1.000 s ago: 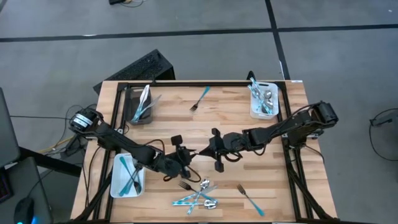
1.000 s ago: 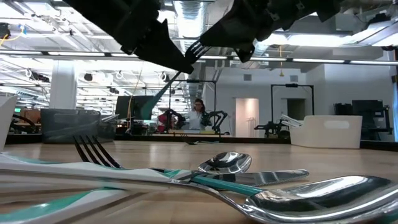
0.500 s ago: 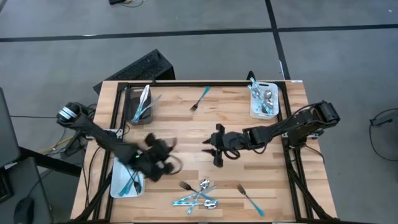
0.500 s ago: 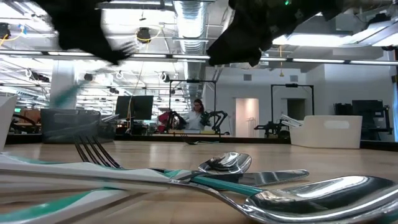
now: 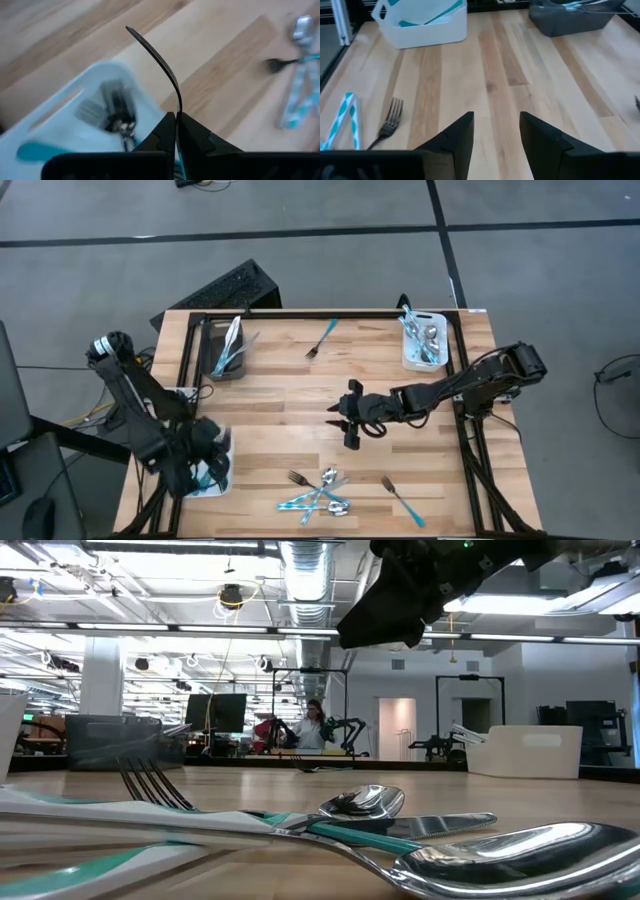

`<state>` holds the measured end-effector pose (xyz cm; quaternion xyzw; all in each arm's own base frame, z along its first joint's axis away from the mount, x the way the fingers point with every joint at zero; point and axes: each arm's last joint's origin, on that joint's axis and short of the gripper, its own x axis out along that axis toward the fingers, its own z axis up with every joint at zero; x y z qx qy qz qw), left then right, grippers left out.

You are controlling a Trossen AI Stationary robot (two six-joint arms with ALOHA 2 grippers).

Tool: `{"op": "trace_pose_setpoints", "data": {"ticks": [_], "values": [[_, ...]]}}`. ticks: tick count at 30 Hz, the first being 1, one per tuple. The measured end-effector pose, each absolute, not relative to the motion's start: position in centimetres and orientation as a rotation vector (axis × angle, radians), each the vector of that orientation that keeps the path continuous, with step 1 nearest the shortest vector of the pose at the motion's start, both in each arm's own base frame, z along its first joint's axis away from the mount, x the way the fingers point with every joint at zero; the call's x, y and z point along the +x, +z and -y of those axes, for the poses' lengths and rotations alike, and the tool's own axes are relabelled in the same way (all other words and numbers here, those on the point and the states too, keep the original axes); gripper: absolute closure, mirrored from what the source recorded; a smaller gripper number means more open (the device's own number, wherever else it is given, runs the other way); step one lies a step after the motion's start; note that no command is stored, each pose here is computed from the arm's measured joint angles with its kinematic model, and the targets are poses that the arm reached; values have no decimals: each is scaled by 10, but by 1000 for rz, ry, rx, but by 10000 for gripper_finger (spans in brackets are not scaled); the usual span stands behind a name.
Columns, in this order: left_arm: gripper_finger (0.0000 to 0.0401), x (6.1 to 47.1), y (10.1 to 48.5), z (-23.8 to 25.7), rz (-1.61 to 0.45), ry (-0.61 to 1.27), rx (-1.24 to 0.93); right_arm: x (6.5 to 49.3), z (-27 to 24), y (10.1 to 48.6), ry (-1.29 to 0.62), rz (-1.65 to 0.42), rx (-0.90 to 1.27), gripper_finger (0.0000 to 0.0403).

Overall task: Sort silverware by color (type)
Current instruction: Put the blue fork into the left white bin

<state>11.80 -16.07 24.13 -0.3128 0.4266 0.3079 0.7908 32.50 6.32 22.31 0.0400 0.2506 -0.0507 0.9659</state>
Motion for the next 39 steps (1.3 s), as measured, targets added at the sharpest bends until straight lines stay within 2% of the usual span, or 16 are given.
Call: {"op": "trace_pose_setpoints", "data": {"ticks": [7, 16, 20, 24, 30, 39], "values": [[384, 114, 212, 185, -972, 772, -619, 324, -64, 222, -101, -517, 77, 221], [290, 120, 201, 179, -1026, 894, -503, 331, -47, 221, -138, -498, 0, 221], [245, 119, 211, 169, -1010, 901, -521, 334, 0, 221, -262, -508, 11, 221], [221, 121, 224, 159, -947, 854, -540, 329, 58, 219, -233, -539, -29, 221], [222, 133, 237, 142, -782, 801, -485, 334, 141, 206, -178, -689, -82, 221], [225, 158, 237, 124, -826, 815, -445, 377, 218, 184, 26, -980, -241, 227]]}}
